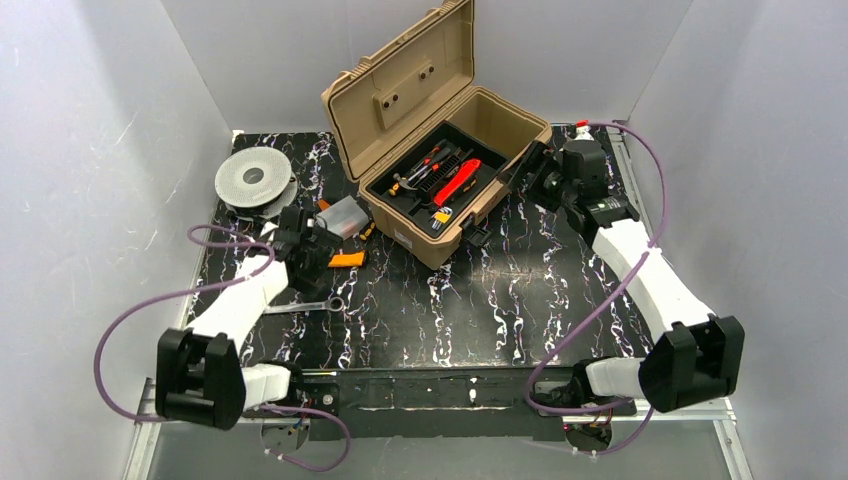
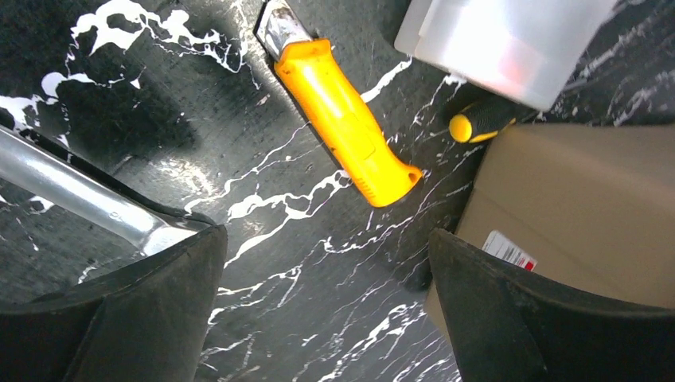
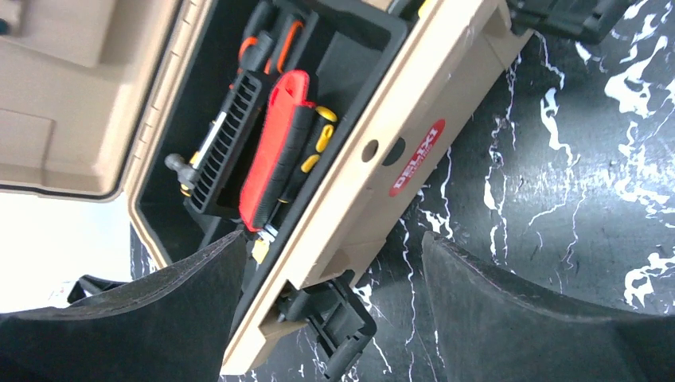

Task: Pack the tool kit

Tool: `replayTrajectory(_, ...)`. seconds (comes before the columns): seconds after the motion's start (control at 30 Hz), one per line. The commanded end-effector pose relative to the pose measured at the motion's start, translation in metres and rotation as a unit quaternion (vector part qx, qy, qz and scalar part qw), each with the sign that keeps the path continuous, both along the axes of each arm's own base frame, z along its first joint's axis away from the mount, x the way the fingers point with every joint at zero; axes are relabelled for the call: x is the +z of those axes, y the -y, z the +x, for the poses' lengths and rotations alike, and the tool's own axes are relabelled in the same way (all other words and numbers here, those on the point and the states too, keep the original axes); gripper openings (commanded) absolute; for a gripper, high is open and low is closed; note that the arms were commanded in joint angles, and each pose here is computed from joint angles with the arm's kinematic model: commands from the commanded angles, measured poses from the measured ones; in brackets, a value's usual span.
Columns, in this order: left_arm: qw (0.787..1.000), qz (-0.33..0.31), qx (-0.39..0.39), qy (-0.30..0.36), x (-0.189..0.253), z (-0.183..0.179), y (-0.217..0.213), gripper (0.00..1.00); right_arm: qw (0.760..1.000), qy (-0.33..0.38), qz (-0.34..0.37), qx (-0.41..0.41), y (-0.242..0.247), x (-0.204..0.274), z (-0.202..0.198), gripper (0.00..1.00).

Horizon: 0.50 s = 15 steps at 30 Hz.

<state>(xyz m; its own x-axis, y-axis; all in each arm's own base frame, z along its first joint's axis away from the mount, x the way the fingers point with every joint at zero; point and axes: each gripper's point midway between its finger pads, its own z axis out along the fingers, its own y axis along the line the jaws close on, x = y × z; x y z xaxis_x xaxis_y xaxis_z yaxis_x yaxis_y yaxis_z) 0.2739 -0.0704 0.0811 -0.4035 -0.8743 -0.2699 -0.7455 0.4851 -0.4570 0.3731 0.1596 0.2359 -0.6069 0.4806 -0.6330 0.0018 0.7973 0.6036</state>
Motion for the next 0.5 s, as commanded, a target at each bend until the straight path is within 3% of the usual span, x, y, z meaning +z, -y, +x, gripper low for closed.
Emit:
replayTrajectory(0.0, 0.994, 0.009, 0.079, -0.075, 0.015, 0.004, -0.011, 0.98, 0.997, 0.071, 0.009, -0.026, 0.009, 0.042, 0.004, 0.88)
replayTrajectory(0.2, 0.976, 0.038, 0.118, -0.179, 0.009, -0.002, -0.017, 0.93, 0.995, 0.086, 0.008, -0.038, 0.015, 0.051, 0.001, 0.88)
replayTrajectory(0.47, 0.965, 0.023, 0.132, -0.224, -0.013, 0.015, -0.006, 0.80, 0.994, 0.098, 0.012, -0.039, 0.016, 0.056, -0.002, 0.88)
